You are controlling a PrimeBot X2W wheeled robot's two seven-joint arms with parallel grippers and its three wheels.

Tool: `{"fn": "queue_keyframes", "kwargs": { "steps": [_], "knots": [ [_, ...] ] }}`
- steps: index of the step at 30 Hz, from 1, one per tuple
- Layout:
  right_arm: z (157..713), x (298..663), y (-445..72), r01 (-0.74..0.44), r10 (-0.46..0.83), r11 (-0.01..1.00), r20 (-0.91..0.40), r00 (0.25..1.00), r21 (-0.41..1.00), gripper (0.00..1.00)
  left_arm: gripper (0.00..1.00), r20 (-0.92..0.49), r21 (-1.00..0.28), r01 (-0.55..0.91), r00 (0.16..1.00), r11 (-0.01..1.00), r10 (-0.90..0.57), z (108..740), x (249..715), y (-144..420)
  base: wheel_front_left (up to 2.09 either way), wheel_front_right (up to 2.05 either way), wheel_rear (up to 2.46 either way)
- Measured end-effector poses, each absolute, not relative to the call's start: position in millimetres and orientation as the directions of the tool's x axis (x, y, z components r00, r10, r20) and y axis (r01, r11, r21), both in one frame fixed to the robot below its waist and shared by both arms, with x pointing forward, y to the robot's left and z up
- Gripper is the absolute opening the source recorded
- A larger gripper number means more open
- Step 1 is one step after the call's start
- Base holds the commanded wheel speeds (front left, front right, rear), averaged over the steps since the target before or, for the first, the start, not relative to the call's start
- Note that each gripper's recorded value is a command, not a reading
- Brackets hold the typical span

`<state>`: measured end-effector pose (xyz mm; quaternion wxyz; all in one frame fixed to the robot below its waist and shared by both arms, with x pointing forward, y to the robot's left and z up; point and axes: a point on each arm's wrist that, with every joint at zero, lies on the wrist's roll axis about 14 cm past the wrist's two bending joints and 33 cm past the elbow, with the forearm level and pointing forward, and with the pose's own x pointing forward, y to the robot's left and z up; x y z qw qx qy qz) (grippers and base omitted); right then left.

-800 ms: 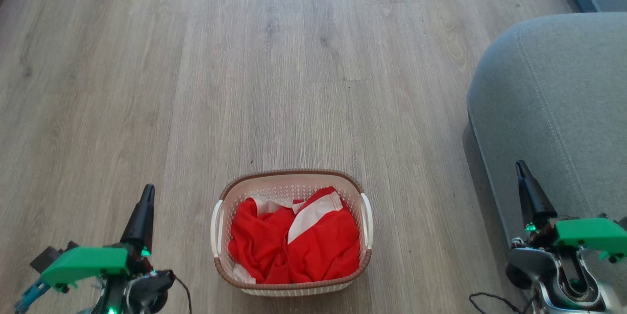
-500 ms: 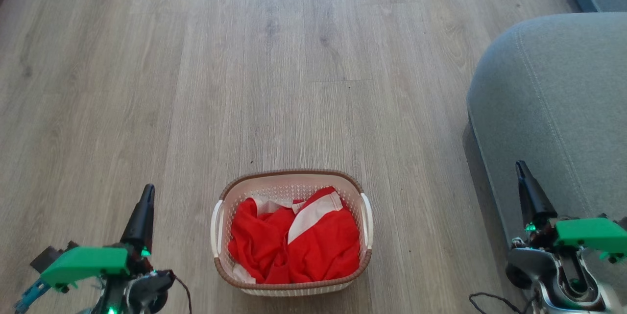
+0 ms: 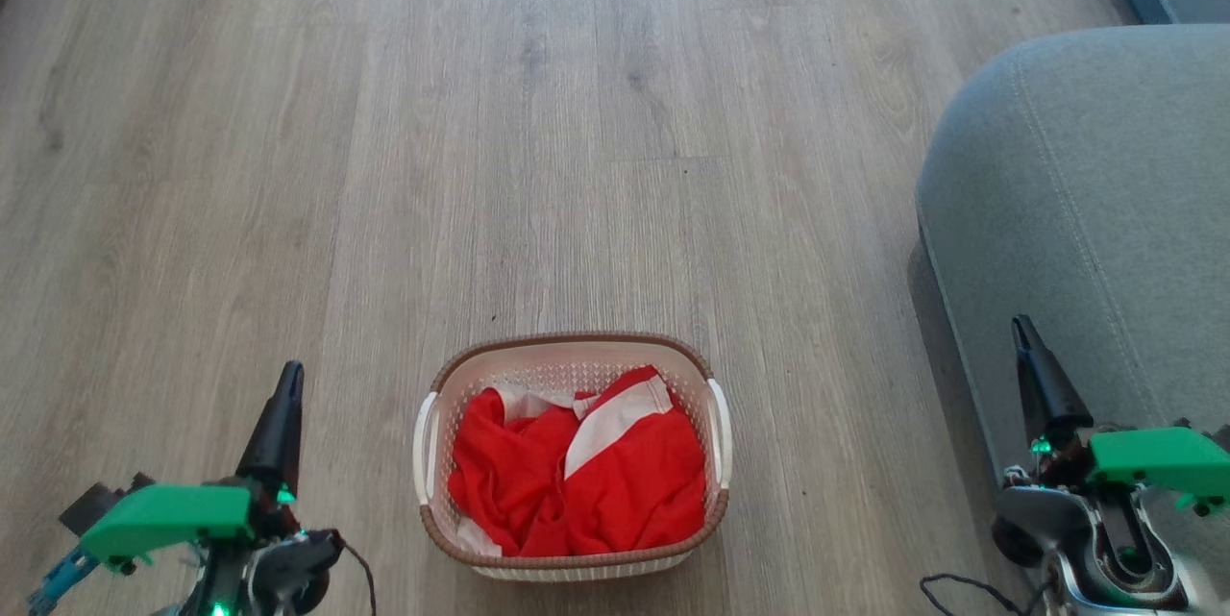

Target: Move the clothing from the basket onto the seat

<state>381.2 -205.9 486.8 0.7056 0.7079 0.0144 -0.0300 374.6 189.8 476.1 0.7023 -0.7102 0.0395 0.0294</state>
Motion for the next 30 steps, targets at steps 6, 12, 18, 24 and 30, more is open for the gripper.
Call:
{"fn": "queue_keyframes", "kwargs": {
  "steps": [6,12,18,24,30],
  "knots": [
    [486.8,381.2,-205.9,0.063,-0.022,-0.004,-0.063,0.998,0.998,0.00,0.00,-0.097,-0.995,-0.097,0.995,-0.011,-0.015,476.1,374.6,189.8,0.00,0.00,0.00],
    [486.8,381.2,-205.9,0.063,-0.022,-0.004,-0.063,0.998,0.998,0.00,0.00,-0.097,-0.995,-0.097,0.995,-0.011,-0.015,476.1,374.6,189.8,0.00,0.00,0.00],
    [486.8,381.2,-205.9,0.063,-0.022,-0.004,-0.063,0.998,0.998,0.00,0.00,-0.097,-0.995,-0.097,0.995,-0.011,-0.015,476.1,374.6,189.8,0.00,0.00,0.00],
    [486.8,381.2,-205.9,0.063,-0.022,-0.004,-0.063,0.998,0.998,0.00,0.00,-0.097,-0.995,-0.097,0.995,-0.011,-0.015,476.1,374.6,189.8,0.00,0.00,0.00],
    [486.8,381.2,-205.9,0.063,-0.022,-0.004,-0.063,0.998,0.998,0.00,0.00,-0.097,-0.995,-0.097,0.995,-0.011,-0.015,476.1,374.6,189.8,0.00,0.00,0.00]
  ]
}}
